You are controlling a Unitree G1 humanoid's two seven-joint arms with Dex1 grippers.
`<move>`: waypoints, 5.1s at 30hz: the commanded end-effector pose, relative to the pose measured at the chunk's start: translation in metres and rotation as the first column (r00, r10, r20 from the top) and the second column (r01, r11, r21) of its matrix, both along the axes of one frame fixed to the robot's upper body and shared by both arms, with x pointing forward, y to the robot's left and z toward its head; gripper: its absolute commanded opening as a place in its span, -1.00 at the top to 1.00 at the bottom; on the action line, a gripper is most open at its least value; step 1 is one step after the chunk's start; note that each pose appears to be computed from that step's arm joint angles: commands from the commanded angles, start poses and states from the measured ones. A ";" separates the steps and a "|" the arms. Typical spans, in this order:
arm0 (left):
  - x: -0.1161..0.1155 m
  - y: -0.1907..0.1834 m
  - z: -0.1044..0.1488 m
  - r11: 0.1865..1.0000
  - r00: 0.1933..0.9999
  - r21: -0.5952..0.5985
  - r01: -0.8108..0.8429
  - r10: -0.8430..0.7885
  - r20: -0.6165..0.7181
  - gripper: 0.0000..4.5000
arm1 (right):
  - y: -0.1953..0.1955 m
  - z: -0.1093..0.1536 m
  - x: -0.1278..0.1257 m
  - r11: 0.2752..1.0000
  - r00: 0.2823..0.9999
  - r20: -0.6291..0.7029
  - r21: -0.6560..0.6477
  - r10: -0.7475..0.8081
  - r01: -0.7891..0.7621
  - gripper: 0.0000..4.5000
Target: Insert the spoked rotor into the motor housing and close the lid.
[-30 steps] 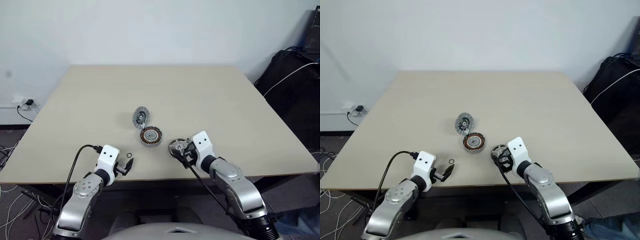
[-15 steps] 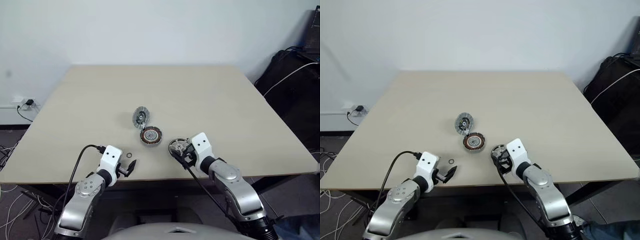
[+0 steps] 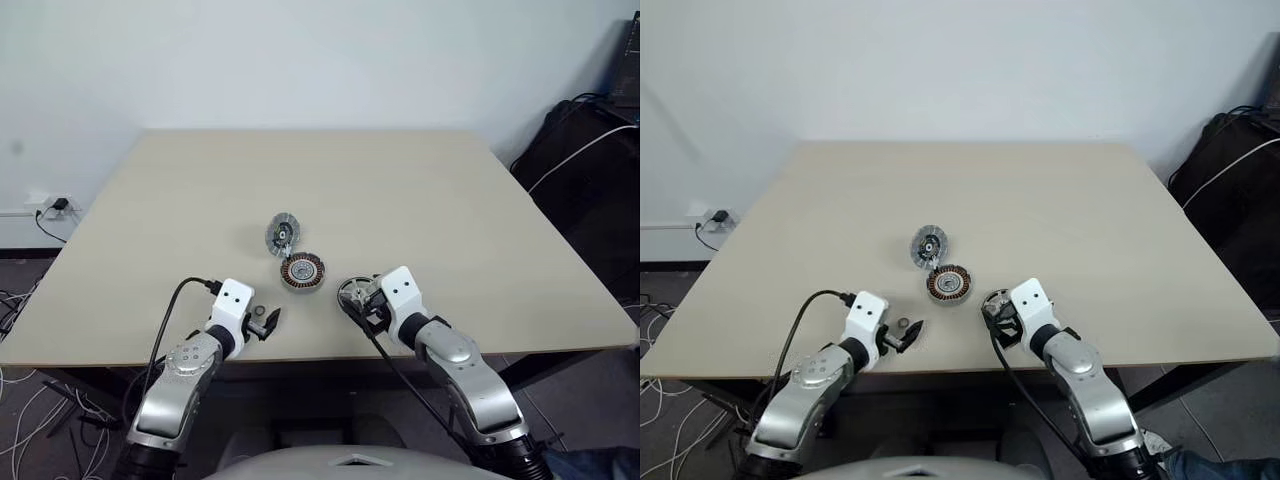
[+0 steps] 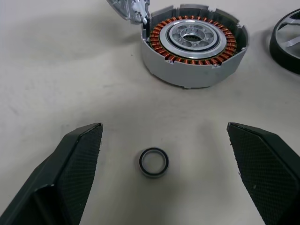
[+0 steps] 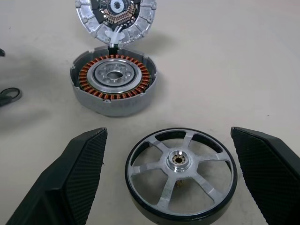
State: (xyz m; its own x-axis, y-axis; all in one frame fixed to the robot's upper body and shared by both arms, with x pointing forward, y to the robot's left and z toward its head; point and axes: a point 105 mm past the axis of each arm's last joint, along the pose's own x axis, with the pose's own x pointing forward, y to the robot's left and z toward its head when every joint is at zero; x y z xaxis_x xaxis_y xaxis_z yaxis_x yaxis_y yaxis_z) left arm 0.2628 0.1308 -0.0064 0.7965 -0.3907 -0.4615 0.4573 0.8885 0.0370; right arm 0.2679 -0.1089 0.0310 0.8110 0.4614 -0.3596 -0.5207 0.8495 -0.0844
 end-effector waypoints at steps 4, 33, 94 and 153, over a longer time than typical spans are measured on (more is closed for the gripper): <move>0.009 -0.009 -0.006 1.000 1.000 0.006 0.020 -0.020 -0.016 -0.99 | 0.002 0.013 0.005 1.000 0.998 0.060 0.015 -0.002 0.001 -1.00; -0.011 -0.013 -0.007 0.999 0.998 -0.041 -0.014 0.012 -0.064 0.66 | 0.003 0.011 0.008 0.999 0.998 0.057 0.031 -0.020 0.018 -1.00; 0.052 -0.079 0.046 0.973 0.981 -0.198 0.118 -0.083 0.176 0.81 | 0.014 0.015 0.011 0.997 0.997 0.071 0.069 -0.019 0.014 -1.00; -0.012 -0.040 0.017 0.993 0.979 -0.116 0.002 0.022 0.205 1.00 | 0.096 -0.002 0.113 0.996 0.997 -0.056 -0.059 0.060 -0.063 0.99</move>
